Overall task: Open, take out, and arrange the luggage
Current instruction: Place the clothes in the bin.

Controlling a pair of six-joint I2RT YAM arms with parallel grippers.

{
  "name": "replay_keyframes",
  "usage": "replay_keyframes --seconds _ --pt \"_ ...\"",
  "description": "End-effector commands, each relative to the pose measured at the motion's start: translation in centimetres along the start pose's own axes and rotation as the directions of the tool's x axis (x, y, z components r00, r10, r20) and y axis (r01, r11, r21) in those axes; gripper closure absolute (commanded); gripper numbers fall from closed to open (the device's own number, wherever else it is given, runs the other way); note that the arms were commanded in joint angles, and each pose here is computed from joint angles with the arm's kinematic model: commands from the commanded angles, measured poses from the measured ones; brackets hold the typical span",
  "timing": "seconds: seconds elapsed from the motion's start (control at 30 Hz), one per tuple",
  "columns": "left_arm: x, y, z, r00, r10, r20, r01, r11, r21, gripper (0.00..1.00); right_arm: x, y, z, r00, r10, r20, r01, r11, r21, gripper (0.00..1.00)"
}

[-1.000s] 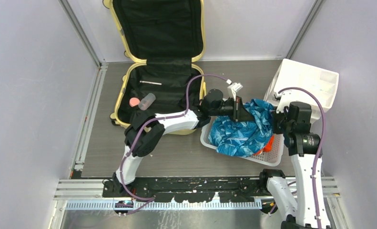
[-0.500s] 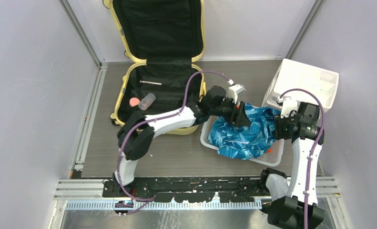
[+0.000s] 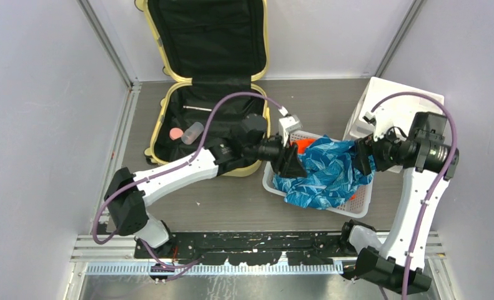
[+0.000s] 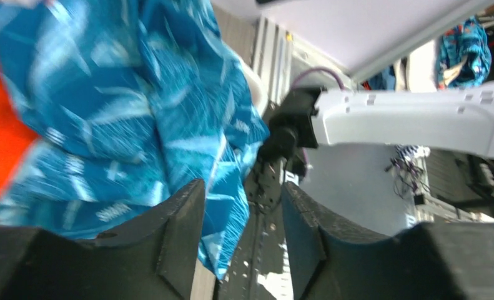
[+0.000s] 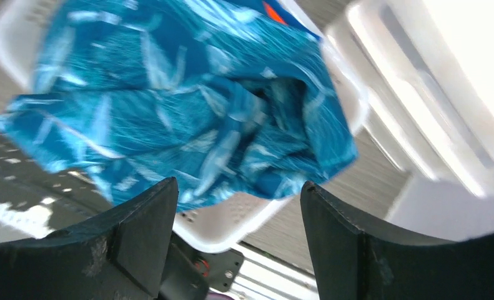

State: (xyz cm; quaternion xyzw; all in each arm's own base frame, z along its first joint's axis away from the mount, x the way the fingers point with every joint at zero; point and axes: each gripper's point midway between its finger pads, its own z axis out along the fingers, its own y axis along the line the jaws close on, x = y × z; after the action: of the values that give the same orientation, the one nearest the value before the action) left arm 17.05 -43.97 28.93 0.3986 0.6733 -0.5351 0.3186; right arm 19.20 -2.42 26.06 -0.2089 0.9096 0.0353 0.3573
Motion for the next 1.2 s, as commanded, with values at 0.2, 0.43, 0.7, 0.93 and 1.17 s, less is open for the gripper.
replay_keyframes --seconds 0.2,0.43,0.7,0.93,1.17 --pt "8.9 -0.3 6.6 0.975 -0.127 -0.185 0.138 0.989 0.046 0.7 -1.2 2.1 5.6 0.97 0.23 -0.077 -0.242 0.897 -0.37 0.29" --pt "14.6 8.1 8.7 0.921 -0.214 -0.325 0.131 0.957 -0.258 0.77 5.4 -2.8 11.9 0.932 0.236 -0.275 -0.283 0.948 -0.147 0.6" --pt "14.4 14.1 7.9 0.93 -0.248 -0.272 0.117 0.9 -0.421 0.79 10.1 -2.1 15.1 0.896 0.22 -0.386 -0.302 0.939 -0.166 0.77" --pt "12.1 12.7 6.9 0.95 -0.198 -0.243 0.092 0.917 -0.389 0.71 7.5 -0.5 11.9 0.94 0.14 -0.312 -0.227 0.937 -0.265 0.61" --pt "6.1 7.7 3.0 0.983 -0.038 -0.179 -0.018 0.954 -0.3 0.61 1.7 0.1 6.0 0.987 0.085 -0.139 -0.118 0.961 -0.25 0.36"
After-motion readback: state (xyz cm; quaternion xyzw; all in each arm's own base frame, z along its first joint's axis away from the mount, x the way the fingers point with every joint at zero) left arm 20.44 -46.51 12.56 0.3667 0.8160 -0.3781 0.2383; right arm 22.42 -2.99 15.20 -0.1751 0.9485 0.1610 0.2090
